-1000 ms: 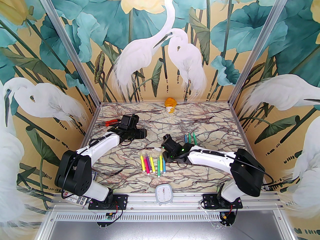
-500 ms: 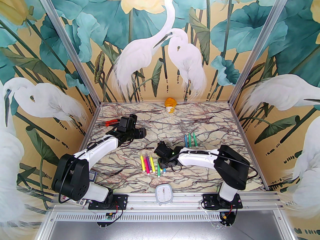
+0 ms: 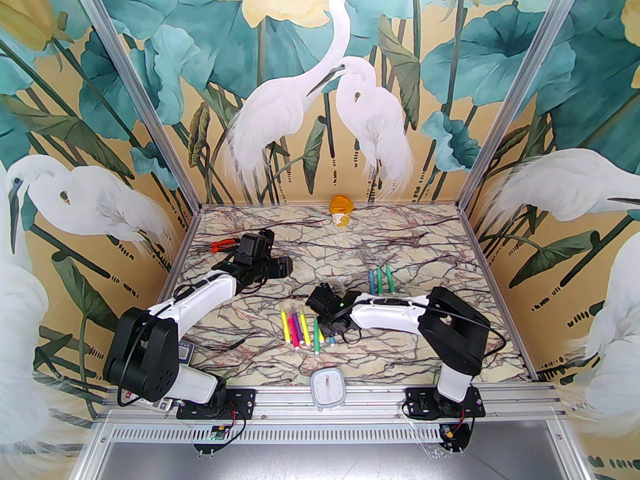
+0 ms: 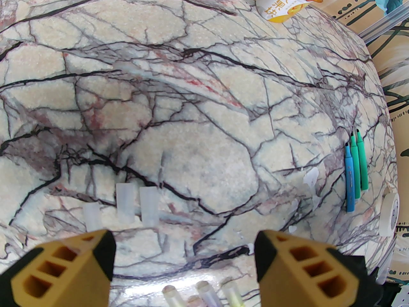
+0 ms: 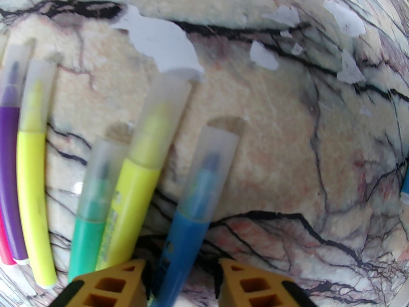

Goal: Open the pen caps

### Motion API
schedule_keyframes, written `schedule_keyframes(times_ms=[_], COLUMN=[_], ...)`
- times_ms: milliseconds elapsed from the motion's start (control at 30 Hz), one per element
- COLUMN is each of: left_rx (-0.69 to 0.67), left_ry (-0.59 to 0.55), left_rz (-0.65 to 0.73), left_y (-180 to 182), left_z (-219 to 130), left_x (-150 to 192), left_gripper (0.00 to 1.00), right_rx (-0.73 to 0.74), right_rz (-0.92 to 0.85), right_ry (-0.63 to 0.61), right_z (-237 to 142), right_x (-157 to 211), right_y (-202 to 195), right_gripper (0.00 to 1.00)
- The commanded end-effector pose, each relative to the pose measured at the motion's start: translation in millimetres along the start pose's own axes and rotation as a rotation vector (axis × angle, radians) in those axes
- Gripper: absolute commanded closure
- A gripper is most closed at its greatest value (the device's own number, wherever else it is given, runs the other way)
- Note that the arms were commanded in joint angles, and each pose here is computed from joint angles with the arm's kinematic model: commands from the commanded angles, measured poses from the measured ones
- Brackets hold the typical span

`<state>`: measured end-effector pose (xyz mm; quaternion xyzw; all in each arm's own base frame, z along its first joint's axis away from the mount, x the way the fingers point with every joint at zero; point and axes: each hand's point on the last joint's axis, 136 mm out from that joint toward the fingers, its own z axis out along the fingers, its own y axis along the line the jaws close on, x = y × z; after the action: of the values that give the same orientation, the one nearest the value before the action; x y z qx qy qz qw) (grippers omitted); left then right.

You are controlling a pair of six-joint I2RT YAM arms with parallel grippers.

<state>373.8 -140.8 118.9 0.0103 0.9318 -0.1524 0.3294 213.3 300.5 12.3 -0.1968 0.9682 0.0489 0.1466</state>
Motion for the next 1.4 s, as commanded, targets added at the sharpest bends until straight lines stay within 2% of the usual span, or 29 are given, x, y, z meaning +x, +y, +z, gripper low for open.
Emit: schedule_keyframes(times_ms=[0, 167, 267, 500, 733, 1000, 1367], left_rx=[-0.009, 0.011, 0.06, 0.172, 0.361, 0.652, 0.789], left_ry=[-0.032, -0.024, -0.007, 0.04, 0.073, 0.12, 0.154], left_rz=[0.005, 0.008, 0.013, 0.009, -0.016, -0.012, 0.064], left_y=[4, 2, -6, -23, -56, -109, -147], left_z=[-5, -6, -3, 1, -1, -15, -30], left_x=[-4, 0, 6, 16, 19, 26, 37], left_gripper=[0.23, 0.23, 0.23, 0.24, 0.25, 0.26, 0.29], right_rx=[0.067, 0.091, 0.089, 0.041, -0.074, -0.197, -0.251], right_rz=[0.02, 0.034, 0.035, 0.048, 0.032, 0.023, 0.001], right_ry=[0.024, 0.029, 0.032, -0.044, -0.19, -0.375, -0.477], right_z=[8, 12, 14, 0, -32, -72, -97], right_x=[6, 8, 6, -8, -27, -44, -53], right_y=[-14, -25, -27, -29, -27, -27, -25], right_gripper=[0.65, 0.71, 0.77, 0.86, 0.89, 0.9, 0.91])
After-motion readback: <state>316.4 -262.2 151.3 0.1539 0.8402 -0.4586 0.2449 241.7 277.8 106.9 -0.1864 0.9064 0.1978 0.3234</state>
